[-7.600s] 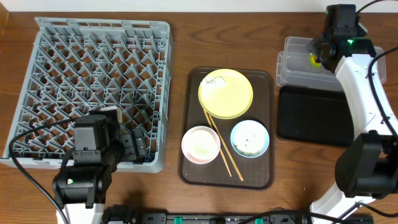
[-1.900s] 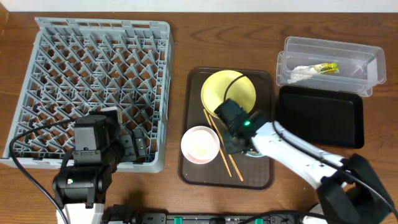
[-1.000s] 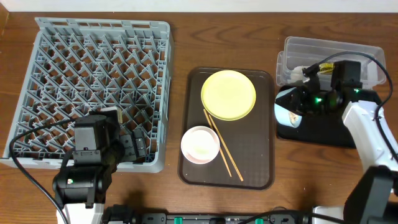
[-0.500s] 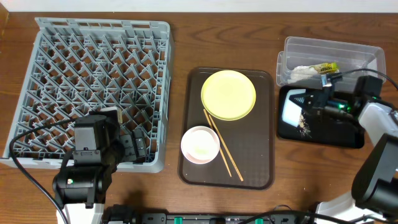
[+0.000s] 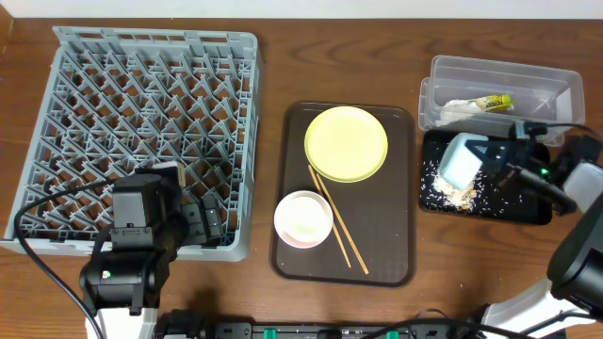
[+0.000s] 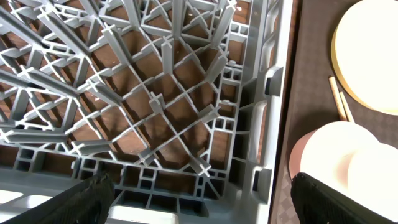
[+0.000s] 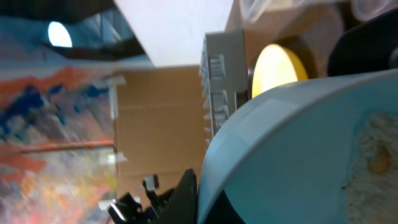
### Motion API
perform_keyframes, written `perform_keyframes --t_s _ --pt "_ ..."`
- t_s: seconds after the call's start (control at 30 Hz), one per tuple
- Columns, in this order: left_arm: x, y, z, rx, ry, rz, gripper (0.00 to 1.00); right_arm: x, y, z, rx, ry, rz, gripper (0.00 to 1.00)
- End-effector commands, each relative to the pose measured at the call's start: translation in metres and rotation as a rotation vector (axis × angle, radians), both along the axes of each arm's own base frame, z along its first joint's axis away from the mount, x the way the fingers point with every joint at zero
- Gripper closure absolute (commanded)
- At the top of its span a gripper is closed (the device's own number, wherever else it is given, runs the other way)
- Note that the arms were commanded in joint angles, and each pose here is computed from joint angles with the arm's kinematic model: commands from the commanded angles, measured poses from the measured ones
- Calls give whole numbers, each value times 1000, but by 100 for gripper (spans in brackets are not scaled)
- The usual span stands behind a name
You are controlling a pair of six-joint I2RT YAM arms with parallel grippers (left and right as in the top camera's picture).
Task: Sort waste into correct bins and load items into the dishwasher
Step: 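Tip the blue bowl over the black tray to pour out the rice, then carry the blue bowl back and set it into the yellow plate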
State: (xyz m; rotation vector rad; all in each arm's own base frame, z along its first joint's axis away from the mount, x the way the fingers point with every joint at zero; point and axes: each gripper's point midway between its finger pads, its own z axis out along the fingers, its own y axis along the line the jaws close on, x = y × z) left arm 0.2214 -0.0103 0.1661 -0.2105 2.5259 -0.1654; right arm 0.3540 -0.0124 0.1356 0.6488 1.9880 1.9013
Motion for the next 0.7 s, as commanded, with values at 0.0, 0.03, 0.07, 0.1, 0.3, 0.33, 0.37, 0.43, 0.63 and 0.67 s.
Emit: perform_keyframes --t_s 0.0,0.03,0.07,0.1,0.3,0.33,0.37,0.43,0.63,0.67 --pt "2 -1 6 -13 -14 3 8 -3 -26 8 80 18 -72 99" --pt "2 -1 6 -13 -14 3 8 -4 -31 8 86 26 -89 99" --pt "2 -1 6 -13 -14 3 8 -4 -35 8 88 28 -99 99" --pt "2 -1 6 -13 -14 3 8 -5 -40 8 88 27 -115 99" --pt "2 -1 6 -13 -14 3 8 -9 -62 8 95 32 -178 99" --pt "2 -1 6 -13 -14 3 8 -9 -65 8 101 40 -185 99" --pt "2 -1 6 -13 -14 3 8 -9 -65 8 103 42 -187 99" --pt "2 -1 6 -13 -14 3 8 -9 -65 8 102 41 -185 99" --pt "2 -1 6 -13 -14 3 8 -4 -40 8 42 -41 -109 99" --pt "2 -1 6 -13 -14 3 8 -3 -36 8 28 -62 -96 99"
